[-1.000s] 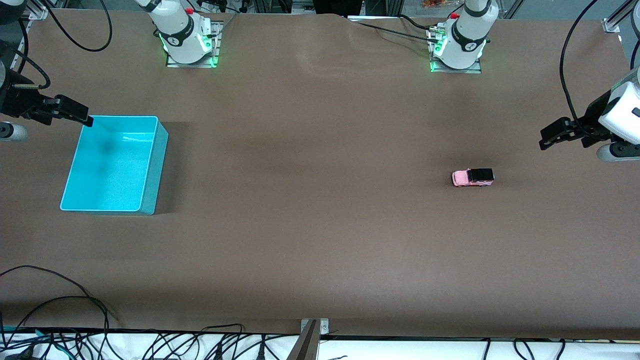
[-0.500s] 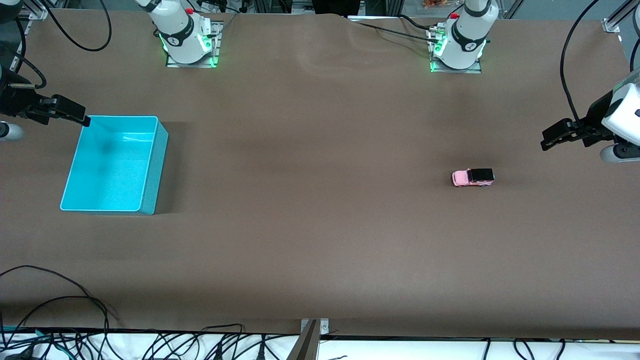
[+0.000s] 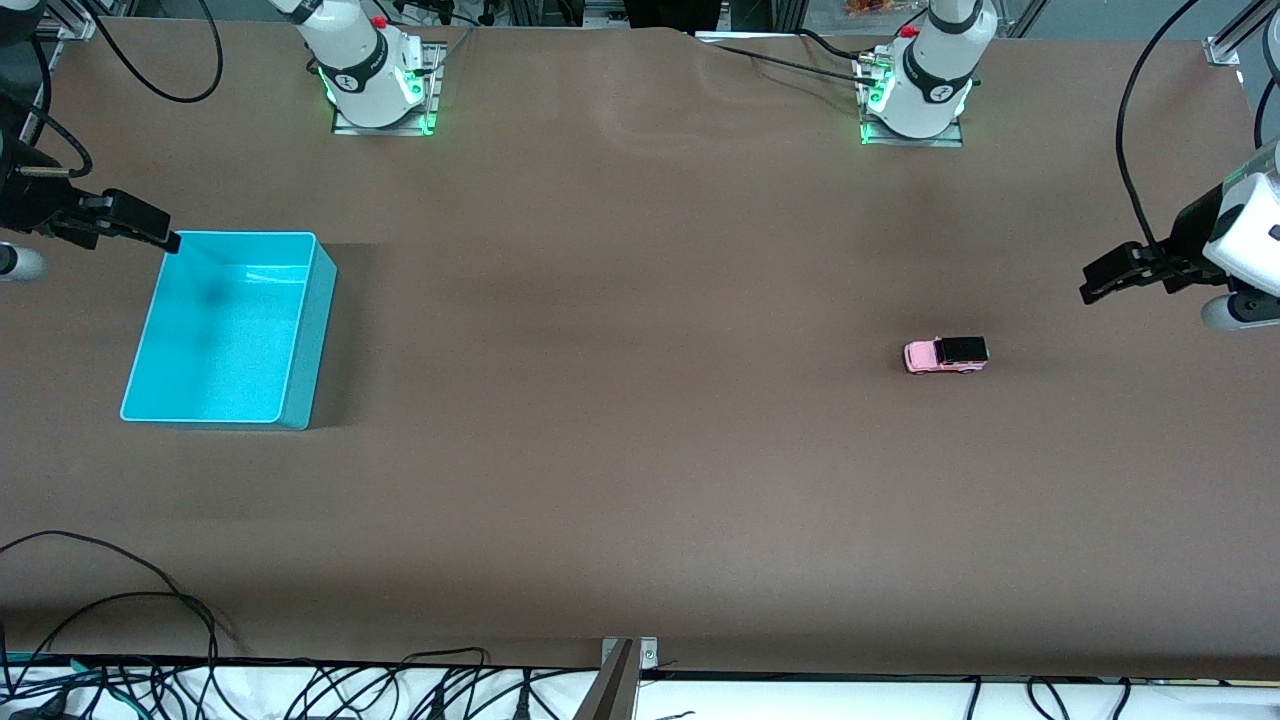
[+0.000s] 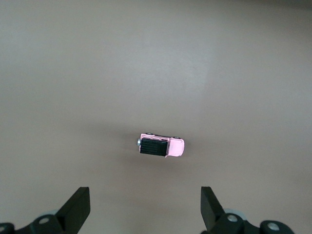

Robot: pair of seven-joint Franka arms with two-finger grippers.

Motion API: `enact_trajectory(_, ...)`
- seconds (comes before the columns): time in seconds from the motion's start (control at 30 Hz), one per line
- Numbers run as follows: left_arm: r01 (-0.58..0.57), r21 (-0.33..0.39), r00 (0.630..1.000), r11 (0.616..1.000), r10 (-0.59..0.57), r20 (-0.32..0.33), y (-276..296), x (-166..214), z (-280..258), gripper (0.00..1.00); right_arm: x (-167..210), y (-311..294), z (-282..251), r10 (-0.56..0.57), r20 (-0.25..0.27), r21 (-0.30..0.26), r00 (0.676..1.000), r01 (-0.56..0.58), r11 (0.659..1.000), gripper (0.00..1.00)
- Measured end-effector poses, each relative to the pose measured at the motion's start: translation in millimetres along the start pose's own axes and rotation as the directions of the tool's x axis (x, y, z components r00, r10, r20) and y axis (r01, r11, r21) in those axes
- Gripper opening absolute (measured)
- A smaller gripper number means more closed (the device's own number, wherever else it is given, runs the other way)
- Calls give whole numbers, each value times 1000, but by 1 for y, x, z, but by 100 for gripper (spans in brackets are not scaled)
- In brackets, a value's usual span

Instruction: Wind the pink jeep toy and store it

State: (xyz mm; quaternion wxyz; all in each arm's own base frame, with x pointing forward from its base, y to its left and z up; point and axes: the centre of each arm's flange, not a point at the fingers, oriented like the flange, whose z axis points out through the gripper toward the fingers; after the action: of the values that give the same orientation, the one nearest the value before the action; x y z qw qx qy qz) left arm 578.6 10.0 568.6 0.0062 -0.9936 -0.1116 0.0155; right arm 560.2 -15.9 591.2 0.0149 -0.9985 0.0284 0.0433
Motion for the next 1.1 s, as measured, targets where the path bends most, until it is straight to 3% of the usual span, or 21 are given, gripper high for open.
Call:
enact_trajectory(0.17, 178, 14, 984, 984, -178, 28, 2, 2, 12, 100, 0, 0, 0, 0, 0, 0, 1000, 0, 1000, 100)
enact_trajectory(0.37, 402, 55, 912, 914, -405, 64, 8, 8, 38, 100, 0, 0, 0, 0, 0, 0, 1000, 0, 1000, 100)
enact_trajectory(0.53, 591, 115, 795, 798, -601, 84, 11, 16, 70, 100, 0, 0, 0, 0, -1, 0, 1000, 0, 1000, 100)
enact_trajectory(0.73, 715, 175, 673, 677, -734, 88, 14, 28, 110, 100, 0, 0, 0, 0, -1, 0, 1000, 0, 1000, 100)
enact_trajectory(0.93, 841, 169, 513, 514, -857, 56, 10, 32, 152, 100, 0, 0, -1, 0, -2, 0, 1000, 0, 1000, 100)
enact_trajectory(1.1, 896, 165, 412, 411, -911, 34, 6, 26, 190, 100, 0, 0, -1, 0, -2, 0, 1000, 0, 1000, 100)
